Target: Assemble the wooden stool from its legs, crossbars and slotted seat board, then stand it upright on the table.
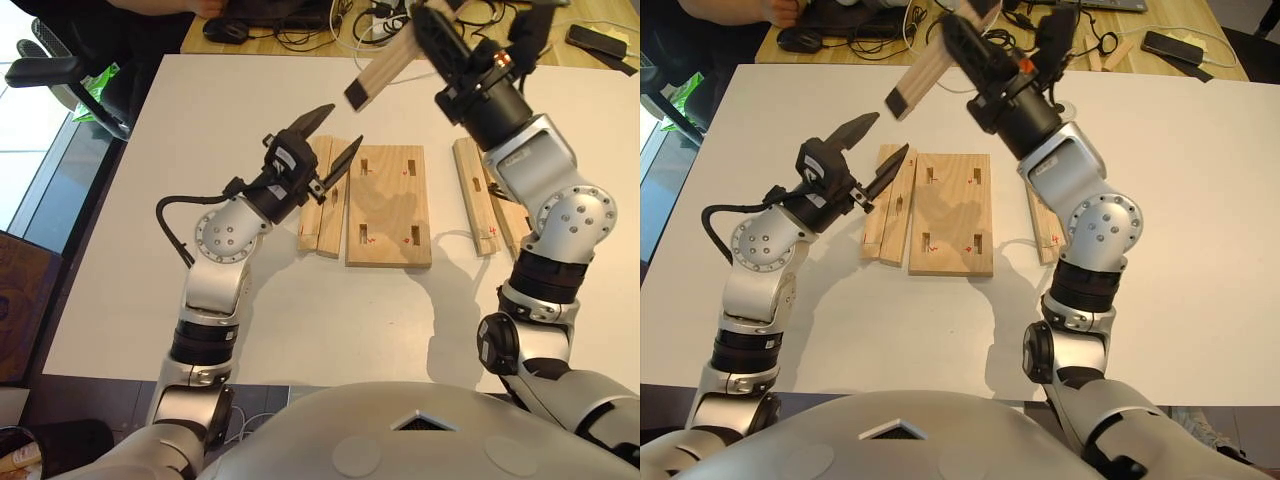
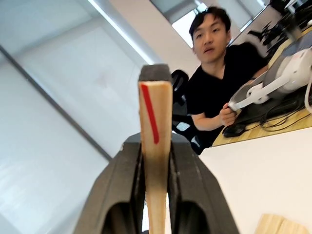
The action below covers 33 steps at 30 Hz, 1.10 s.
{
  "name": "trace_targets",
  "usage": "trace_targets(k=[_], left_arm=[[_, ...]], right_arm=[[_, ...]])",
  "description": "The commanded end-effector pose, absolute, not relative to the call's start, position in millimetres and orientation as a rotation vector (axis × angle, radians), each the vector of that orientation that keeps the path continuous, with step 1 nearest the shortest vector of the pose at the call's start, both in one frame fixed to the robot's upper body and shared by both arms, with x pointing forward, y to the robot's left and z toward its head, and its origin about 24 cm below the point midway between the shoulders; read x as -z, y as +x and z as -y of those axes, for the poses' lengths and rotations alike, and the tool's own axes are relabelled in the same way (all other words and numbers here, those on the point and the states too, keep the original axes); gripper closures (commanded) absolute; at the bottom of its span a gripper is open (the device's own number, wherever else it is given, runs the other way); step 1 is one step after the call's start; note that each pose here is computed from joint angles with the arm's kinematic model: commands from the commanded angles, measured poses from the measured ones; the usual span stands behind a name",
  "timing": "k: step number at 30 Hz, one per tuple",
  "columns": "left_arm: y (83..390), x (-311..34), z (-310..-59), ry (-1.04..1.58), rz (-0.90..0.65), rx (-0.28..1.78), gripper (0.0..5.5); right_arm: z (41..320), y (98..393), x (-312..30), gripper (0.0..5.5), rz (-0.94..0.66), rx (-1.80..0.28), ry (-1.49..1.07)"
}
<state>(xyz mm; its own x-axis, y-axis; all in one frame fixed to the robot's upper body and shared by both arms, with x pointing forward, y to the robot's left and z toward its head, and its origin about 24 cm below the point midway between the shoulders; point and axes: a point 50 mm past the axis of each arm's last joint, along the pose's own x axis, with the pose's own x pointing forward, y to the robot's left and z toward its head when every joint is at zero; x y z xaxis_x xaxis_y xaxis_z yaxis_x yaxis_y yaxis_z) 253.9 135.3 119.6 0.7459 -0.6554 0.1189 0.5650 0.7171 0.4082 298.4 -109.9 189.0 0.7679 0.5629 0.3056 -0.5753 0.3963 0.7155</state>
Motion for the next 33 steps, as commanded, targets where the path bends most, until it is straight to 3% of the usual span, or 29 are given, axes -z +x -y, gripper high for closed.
trace_targets(k=[1,5,12,18,25,28,33], left_arm=[[264,-114,-165,0.387,0.225,0.473,2.30],[272,-111,-186,0.304,0.178,0.307,2.07],[270,-96,-189,-0.043,0.078,0.146,2.07],[269,-83,-188,-0.060,0.016,0.132,2.07],[266,-71,-194,-0.067,-0.029,0.114,2.07],[265,-71,-197,-0.064,-0.036,0.112,2.07],[265,-70,-202,-0.084,-0.045,0.099,2.07]], right_arm=[[151,298,-176,5.10,0.062,-0.495,0.776],[204,279,-144,5.10,-0.021,-0.328,0.630],[249,274,-115,5.10,-0.093,-0.291,0.689],[258,269,-93,5.10,-0.159,-0.253,0.569],[211,269,-100,5.10,-0.105,-0.318,0.304],[213,267,-103,5.10,-0.071,-0.291,0.361],[247,262,-99,5.10,-0.043,-0.253,0.697]])
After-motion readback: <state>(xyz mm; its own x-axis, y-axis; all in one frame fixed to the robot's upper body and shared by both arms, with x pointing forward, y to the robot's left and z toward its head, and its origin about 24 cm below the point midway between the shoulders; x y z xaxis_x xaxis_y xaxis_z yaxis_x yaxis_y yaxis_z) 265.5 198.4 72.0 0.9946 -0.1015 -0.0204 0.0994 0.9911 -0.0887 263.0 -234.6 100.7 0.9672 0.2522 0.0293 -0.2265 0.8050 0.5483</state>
